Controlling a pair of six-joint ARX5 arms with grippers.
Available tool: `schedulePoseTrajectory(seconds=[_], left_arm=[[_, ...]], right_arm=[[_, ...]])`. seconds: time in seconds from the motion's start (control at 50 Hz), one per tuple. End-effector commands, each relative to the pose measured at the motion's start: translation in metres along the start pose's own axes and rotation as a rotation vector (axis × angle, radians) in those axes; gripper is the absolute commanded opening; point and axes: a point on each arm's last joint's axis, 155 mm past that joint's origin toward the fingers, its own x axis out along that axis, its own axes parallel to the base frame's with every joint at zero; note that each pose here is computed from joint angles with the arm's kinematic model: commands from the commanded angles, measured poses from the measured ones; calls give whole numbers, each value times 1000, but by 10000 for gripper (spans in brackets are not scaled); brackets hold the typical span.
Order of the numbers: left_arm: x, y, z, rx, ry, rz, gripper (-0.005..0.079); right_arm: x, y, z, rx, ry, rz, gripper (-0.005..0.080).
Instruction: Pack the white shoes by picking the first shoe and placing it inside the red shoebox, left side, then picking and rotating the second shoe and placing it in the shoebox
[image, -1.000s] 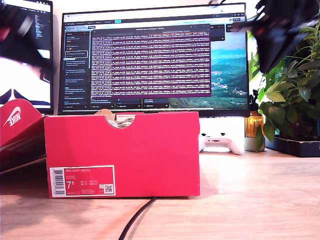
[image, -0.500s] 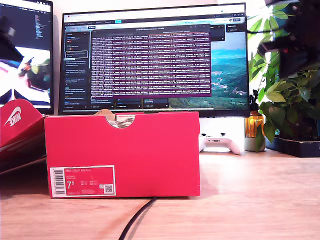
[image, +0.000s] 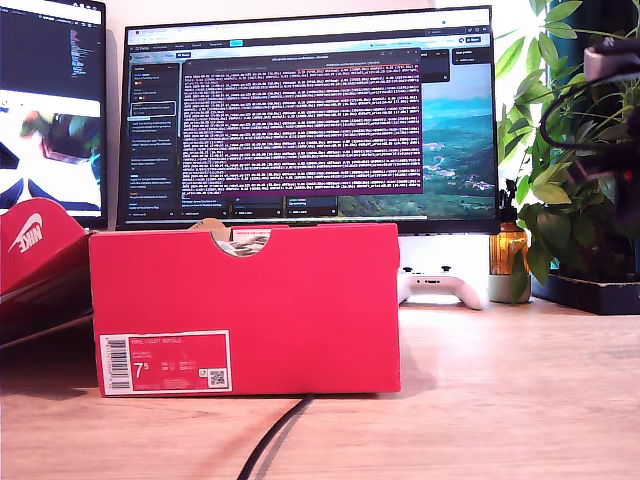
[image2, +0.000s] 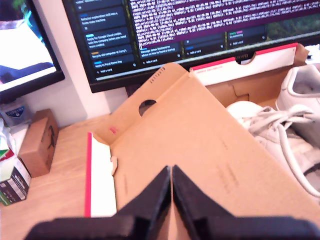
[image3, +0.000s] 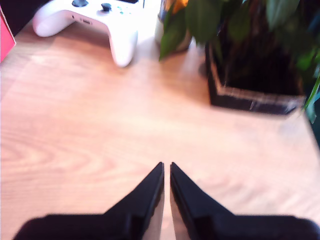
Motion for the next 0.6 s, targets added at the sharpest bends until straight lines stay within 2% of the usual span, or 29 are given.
schedulePoseTrajectory(seconds=[0.0,0.34,0.58], left_arm=[[-4,0,-6,-10,-3,10,-21],[-18,5,-17,-23,-58,65,-21],[-28,4,-30,-52,-66,81,-21]], right_arm=[[-9,-1,-2,26,-32,-2,-1],[-40,-6,1,40,-155,-26,-1],[-47,-9,-17,94,-166,-49,-1]])
